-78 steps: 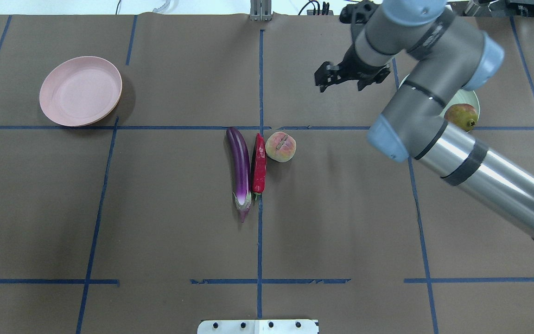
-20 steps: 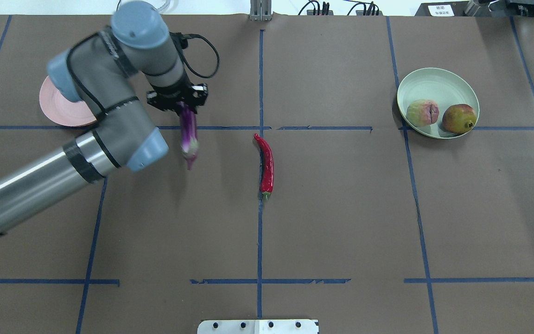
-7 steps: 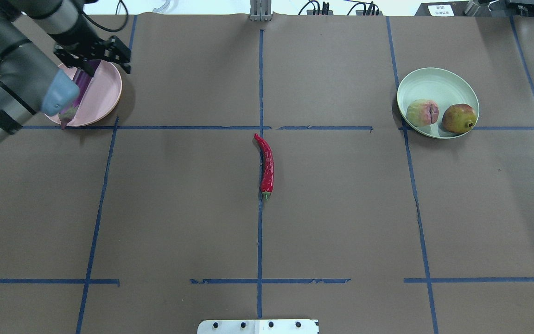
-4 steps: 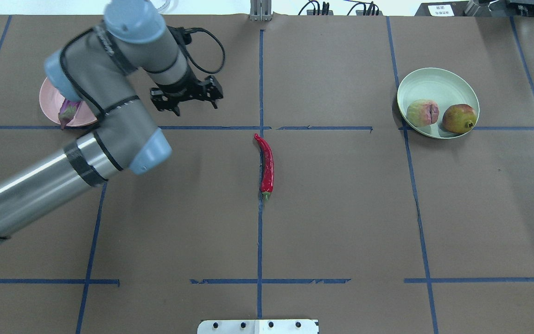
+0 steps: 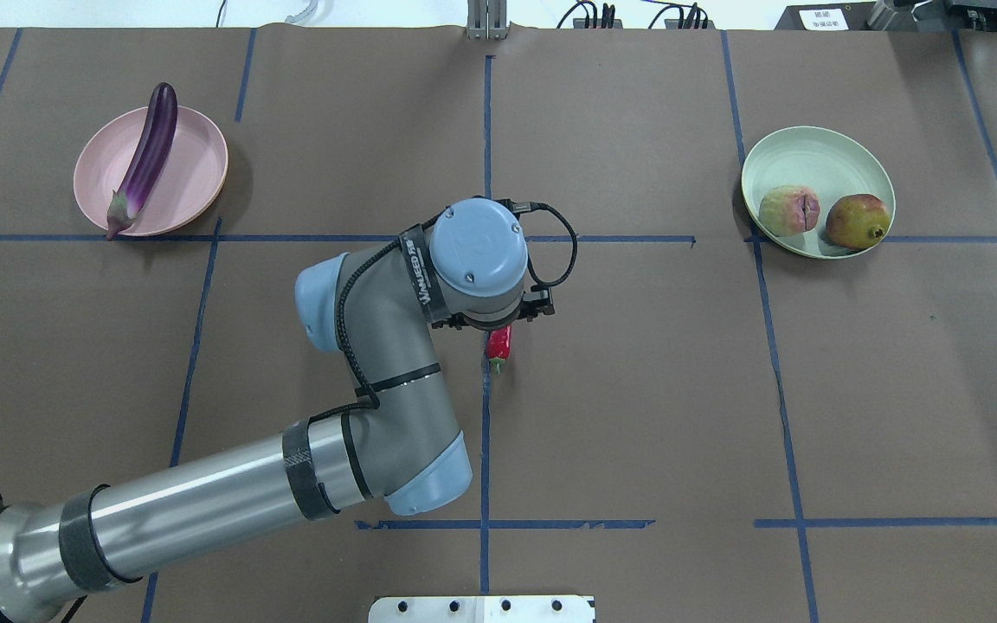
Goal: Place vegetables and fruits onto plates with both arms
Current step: 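Move the left gripper to the red chili pepper and grasp it, then carry the chili pepper with the left gripper onto the pink plate and release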
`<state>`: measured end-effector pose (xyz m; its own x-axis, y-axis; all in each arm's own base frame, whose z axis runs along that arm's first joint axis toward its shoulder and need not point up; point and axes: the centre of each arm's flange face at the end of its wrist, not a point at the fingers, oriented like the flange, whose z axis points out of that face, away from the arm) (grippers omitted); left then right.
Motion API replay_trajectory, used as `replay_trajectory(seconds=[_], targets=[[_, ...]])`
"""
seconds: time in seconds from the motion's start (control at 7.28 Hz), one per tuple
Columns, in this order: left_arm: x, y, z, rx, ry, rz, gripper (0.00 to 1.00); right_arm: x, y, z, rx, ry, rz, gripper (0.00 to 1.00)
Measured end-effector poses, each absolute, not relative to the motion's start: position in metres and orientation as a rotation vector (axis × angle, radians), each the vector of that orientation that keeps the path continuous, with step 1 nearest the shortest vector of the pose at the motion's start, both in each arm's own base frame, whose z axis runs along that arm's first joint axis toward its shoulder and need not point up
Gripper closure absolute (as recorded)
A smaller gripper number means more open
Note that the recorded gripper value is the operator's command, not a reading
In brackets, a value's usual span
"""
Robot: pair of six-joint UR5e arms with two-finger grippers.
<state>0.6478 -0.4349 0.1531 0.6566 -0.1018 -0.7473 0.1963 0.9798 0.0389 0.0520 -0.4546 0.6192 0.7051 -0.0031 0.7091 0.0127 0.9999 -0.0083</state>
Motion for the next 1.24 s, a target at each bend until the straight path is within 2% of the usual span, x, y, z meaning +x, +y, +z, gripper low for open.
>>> replay_trajectory(seconds=[0.14,0.27,0.41,0.55,0.82,0.96,1.24], targets=[[0.659,-0.428,0.160,0.121,0.821,-0.162,0.49,0.052,-0.455,0.619,-0.013,-0.788,-0.009,0.00],[0.664,-0.426,0.164,0.122,0.813,-0.156,0.76,0.052,-0.455,0.620,-0.014,-0.788,-0.008,0.00],[0.666,-0.426,0.164,0.125,0.815,-0.155,0.92,0.052,-0.455,0.620,-0.013,-0.788,-0.009,0.00],[0.665,-0.428,0.164,0.130,0.823,-0.155,1.00,0.052,-0.455,0.619,-0.013,-0.788,-0.009,0.00],[0.656,-0.442,0.163,0.141,0.833,-0.171,1.00,0.052,-0.456,0.619,-0.012,-0.788,-0.009,0.00],[0.640,-0.462,0.163,0.140,0.837,-0.194,1.00,0.052,-0.456,0.619,-0.011,-0.789,-0.009,0.00],[0.570,-0.537,0.195,0.108,0.829,-0.189,1.00,0.052,-0.456,0.618,-0.010,-0.789,-0.010,0.00]])
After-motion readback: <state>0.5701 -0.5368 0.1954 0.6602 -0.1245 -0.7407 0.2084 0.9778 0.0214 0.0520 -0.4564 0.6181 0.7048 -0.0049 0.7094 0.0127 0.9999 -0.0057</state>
